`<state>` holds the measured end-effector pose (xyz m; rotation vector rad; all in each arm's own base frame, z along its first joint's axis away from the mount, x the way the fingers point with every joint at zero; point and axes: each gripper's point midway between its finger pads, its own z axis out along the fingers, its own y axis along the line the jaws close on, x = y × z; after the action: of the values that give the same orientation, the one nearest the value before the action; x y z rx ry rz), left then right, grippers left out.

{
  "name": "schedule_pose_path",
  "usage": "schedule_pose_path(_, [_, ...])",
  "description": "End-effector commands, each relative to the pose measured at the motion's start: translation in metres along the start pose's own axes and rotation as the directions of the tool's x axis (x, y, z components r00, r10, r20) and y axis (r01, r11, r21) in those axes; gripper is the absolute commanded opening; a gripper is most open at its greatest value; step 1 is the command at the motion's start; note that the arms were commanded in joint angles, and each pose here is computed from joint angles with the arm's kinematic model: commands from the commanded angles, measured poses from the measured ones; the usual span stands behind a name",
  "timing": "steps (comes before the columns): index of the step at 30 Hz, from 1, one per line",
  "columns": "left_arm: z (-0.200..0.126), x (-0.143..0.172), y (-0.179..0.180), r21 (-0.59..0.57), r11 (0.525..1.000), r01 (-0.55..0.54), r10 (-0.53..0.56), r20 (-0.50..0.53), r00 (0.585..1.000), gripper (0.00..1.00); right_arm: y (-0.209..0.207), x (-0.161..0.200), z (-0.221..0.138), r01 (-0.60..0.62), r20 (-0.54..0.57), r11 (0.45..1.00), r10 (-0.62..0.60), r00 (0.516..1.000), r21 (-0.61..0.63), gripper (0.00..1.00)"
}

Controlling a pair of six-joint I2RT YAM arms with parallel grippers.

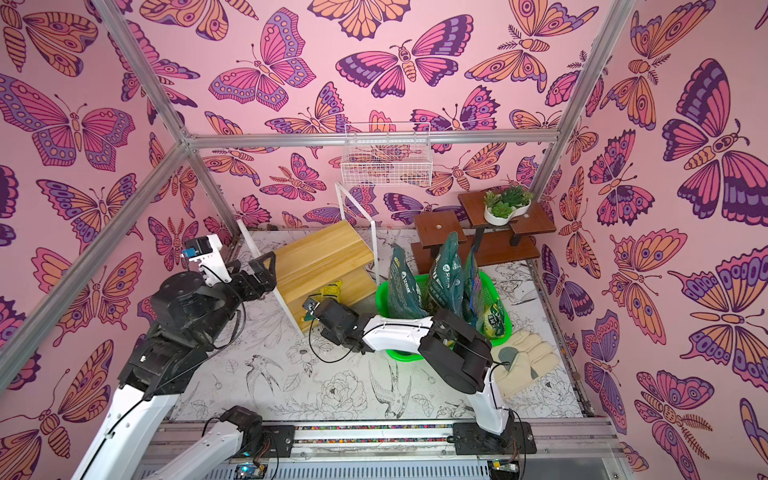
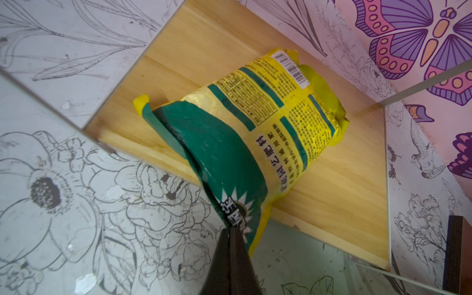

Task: Take down the fertilizer bag from the shelf
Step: Pick up the fertilizer bag from the shelf.

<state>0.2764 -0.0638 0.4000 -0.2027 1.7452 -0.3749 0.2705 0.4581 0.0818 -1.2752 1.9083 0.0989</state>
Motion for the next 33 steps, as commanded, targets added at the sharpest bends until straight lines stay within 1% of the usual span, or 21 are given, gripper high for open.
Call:
schedule_pose_path(1, [0.001,0.006,0.006,-0.022,1.0,-0.008,0.008,-0.01,1.0,1.0,0.009,-0.007,-0.02,0.008,0.027,1.0,-0.008,1.0,-0.015,0.0])
schedule_pose_path(5, [-0.001,0.004,0.006,-0.022,1.0,-0.007,0.007,-0.003,1.0,1.0,0.015,-0.001,-0.021,0.034,0.012,0.999,-0.034,0.999,-0.005,0.0])
schedule_pose_path(6, [-0.001,0.004,0.006,-0.02,1.0,-0.007,0.007,-0.002,1.0,1.0,0.016,-0.001,-0.019,0.04,0.006,0.999,-0.04,0.999,-0.002,0.03])
schedule_pose_path(8, [-0.002,0.003,0.005,-0.017,1.0,-0.006,0.006,-0.001,1.0,1.0,0.015,-0.003,-0.016,0.054,-0.002,0.999,-0.054,0.999,0.006,0.19])
schedule_pose_path(10, [-0.003,0.002,0.005,-0.014,1.0,-0.003,0.003,0.002,1.0,1.0,0.015,-0.006,-0.015,0.078,-0.003,0.997,-0.078,0.997,0.018,0.28])
schedule_pose_path(14, [-0.005,0.001,0.006,-0.018,1.0,-0.003,0.004,0.011,1.0,1.0,0.012,-0.01,-0.009,0.151,-0.02,0.984,-0.15,0.989,0.091,0.32])
schedule_pose_path(16, [-0.006,0.0,0.006,-0.017,1.0,-0.002,0.002,0.013,1.0,1.0,0.016,-0.01,-0.005,0.185,-0.033,0.978,-0.183,0.983,0.098,0.37])
schedule_pose_path(19, [-0.007,0.0,0.008,-0.024,1.0,-0.002,0.003,0.016,1.0,1.0,0.017,-0.007,0.001,0.197,-0.046,0.973,-0.193,0.98,0.117,0.4])
schedule_pose_path(22, [-0.01,-0.005,0.013,-0.051,0.999,-0.007,0.009,0.038,0.999,1.0,0.017,-0.002,0.006,0.206,-0.062,0.97,-0.199,0.978,0.129,0.48])
schedule_pose_path(25, [-0.015,-0.011,0.017,-0.077,0.997,-0.014,0.019,0.065,0.998,1.0,0.017,0.002,0.008,0.213,-0.067,0.968,-0.205,0.976,0.135,0.51])
schedule_pose_path(29, [-0.016,-0.014,0.017,-0.075,0.997,-0.015,0.02,0.072,0.997,1.0,0.014,0.002,0.013,0.225,-0.077,0.961,-0.215,0.974,0.162,0.51])
schedule_pose_path(33, [-0.015,-0.013,0.015,-0.068,0.998,-0.008,0.012,0.065,0.998,1.0,0.013,0.002,0.018,0.238,-0.087,0.955,-0.226,0.97,0.178,0.46])
